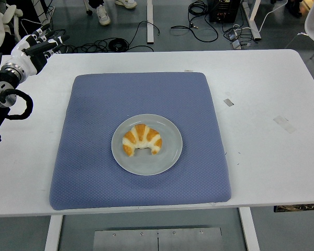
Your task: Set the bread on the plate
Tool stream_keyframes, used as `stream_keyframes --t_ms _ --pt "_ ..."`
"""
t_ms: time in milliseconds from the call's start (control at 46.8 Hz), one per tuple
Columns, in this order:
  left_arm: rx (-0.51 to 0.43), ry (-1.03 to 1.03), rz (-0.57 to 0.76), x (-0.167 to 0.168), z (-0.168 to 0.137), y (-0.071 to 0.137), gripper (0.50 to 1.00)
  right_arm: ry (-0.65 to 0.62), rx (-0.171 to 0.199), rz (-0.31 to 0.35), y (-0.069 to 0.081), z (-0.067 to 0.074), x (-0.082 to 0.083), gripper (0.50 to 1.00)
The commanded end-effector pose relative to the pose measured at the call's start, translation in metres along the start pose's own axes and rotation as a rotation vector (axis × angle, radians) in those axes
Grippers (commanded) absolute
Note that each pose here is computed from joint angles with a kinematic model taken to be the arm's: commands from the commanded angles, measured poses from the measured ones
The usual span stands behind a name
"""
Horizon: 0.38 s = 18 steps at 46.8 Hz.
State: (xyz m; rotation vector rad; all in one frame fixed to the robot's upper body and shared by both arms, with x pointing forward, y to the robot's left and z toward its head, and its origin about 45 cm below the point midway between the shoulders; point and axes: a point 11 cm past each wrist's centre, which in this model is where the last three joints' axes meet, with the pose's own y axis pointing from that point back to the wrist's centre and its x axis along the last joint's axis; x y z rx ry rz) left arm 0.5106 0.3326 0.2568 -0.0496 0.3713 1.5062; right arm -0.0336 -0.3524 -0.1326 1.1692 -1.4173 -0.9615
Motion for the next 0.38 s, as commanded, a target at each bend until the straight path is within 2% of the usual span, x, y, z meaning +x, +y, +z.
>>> stream_keyframes --t_ms 0,171,363 --pt "0.001 0.000 -0.003 0.000 0.000 0.000 0.983 -0.001 0.001 0.005 0.000 -0.001 0.001 1.000" --pt "0.005 0.013 -0.107 -0.012 -0.003 0.001 0.992 0.003 0.000 0.007 0.000 0.000 0.002 1.000" --pt "0.019 0.006 -0.135 -0.022 -0.010 0.000 0.996 0.007 0.000 0.016 0.000 0.000 0.004 1.000"
